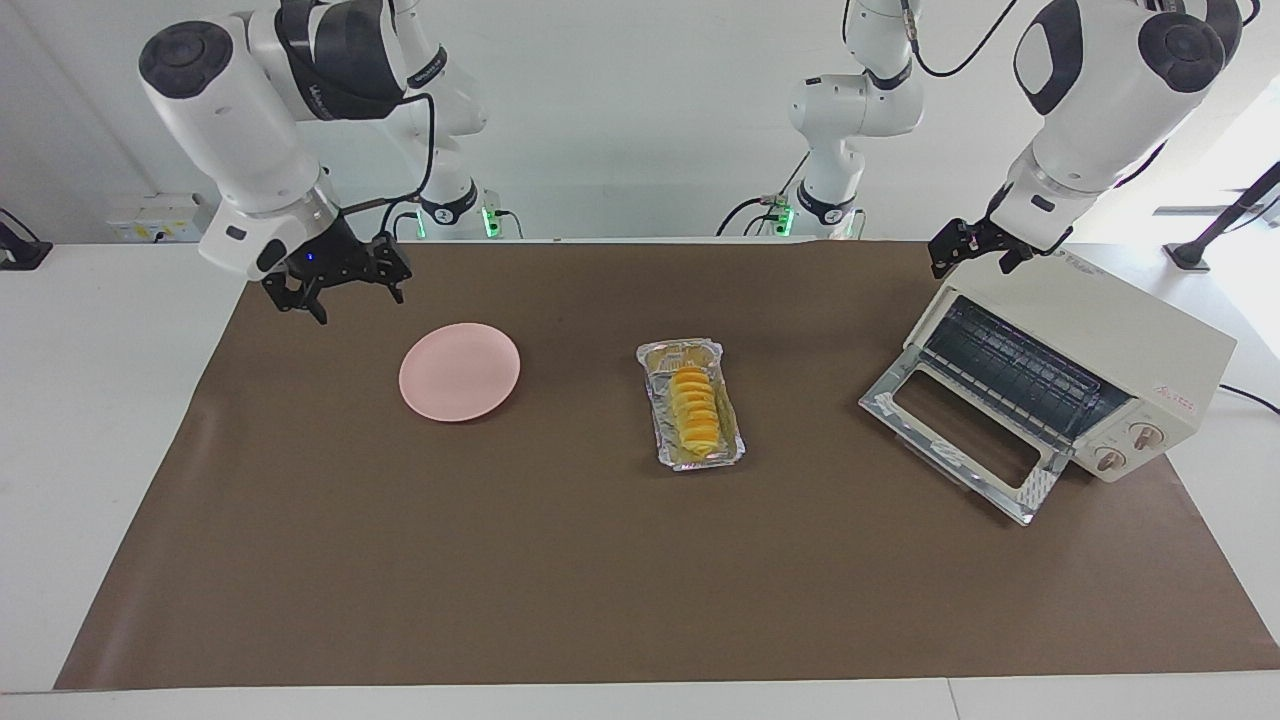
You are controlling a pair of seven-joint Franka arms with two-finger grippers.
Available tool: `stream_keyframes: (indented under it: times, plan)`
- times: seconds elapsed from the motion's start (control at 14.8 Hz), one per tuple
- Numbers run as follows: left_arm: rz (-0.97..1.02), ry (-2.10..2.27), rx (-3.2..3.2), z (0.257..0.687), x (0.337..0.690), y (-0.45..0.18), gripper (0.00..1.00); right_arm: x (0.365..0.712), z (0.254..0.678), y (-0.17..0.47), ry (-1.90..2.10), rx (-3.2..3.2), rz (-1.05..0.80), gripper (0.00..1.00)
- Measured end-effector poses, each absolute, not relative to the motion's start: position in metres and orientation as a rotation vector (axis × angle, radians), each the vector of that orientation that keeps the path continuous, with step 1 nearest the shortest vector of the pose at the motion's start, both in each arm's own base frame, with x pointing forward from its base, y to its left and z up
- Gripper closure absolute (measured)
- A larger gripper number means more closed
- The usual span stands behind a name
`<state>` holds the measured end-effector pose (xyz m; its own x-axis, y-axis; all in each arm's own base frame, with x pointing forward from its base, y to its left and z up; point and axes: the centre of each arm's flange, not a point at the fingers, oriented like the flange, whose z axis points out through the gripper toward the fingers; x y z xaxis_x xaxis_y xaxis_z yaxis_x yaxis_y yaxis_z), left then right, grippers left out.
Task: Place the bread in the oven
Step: 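Release the tray and withdraw the right gripper to rest, then reach the left gripper to the foil tray and grasp its edge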
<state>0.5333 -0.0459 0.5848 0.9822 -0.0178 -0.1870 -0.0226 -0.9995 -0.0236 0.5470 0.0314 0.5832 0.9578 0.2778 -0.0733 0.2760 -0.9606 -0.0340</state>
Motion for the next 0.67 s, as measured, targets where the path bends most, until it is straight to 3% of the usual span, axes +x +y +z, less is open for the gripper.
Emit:
stream_keyframes:
  times: [0.2, 0.67]
  plan:
    - [0.288, 0.052, -3.103, 0.586, 0.532, -0.053, 0.0, 0.529, 0.597, 0.03, -0.425, -3.099, 0.102, 0.0]
    - [0.215, 0.075, -3.123, 0.59, 0.536, -0.067, 0.0, 0.53, 0.597, 0.016, -0.364, -3.105, 0.103, 0.0]
